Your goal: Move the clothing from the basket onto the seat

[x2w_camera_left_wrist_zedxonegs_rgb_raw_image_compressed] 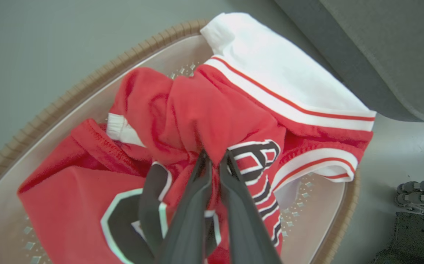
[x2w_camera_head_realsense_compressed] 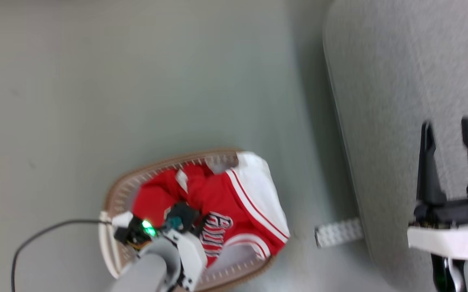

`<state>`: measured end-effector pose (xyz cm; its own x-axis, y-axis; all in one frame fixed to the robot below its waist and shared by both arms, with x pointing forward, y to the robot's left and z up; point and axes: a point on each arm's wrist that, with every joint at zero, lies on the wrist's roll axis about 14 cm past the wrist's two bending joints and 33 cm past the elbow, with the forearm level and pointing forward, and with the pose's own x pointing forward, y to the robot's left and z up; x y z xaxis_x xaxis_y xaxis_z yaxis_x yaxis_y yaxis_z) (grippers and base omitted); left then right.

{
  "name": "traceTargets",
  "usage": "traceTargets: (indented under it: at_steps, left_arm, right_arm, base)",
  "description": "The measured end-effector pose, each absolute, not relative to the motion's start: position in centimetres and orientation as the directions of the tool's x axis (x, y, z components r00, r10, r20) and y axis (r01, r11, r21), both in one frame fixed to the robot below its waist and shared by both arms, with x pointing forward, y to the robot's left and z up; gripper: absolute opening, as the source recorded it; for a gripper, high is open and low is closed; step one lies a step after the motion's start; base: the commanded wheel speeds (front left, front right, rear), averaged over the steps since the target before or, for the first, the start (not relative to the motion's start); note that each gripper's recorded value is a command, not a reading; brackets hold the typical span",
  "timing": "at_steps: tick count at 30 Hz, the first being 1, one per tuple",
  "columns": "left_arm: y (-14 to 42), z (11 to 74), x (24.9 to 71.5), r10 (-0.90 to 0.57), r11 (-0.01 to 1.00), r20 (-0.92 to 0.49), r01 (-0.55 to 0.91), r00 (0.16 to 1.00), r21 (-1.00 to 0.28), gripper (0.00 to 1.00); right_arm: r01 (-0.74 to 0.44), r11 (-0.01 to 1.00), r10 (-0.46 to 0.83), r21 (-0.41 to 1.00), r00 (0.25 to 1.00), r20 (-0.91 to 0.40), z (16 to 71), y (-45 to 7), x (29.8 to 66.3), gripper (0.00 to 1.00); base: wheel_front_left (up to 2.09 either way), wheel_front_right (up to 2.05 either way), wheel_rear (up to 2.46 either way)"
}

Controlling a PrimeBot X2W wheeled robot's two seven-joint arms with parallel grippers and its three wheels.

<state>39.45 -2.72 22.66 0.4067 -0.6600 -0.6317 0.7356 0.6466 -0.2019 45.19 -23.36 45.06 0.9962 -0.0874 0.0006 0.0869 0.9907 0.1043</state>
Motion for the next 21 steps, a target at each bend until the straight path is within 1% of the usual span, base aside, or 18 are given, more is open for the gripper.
traceTargets:
  at_steps: [3,7,12,21]
  left_arm:
    - [-2.2,26.1,39.6,-0.654,0.69,-0.578,0.698,0.487,-0.192,0.0]
    - [-0.7,30.8,40.2,-0.625,0.74,-0.506,0.657,0.595,-0.142,0.0]
    - [1.6,36.8,40.5,-0.569,0.804,-0.407,0.586,0.715,-0.095,0.0]
    - [3.7,46.9,38.2,-0.517,0.855,-0.22,0.513,0.827,-0.078,0.0]
  right_arm:
    - [0.084,0.99,-0.085,0.117,0.996,0.01,46.2,-23.0,43.5,1.0]
    - [0.067,0.989,-0.073,0.134,0.996,0.043,48.0,-22.3,41.7,1.0]
    - [0.019,0.987,-0.035,0.158,0.995,0.097,50.3,-20.8,40.0,1.0]
    - [-0.045,0.983,0.013,0.176,0.984,0.179,53.4,-18.9,36.8,1.0]
  base:
    - [0.0,0.0,0.0]
    - [0.0,0.0,0.0]
    - [0.0,0.0,0.0]
    - [0.0,0.0,0.0]
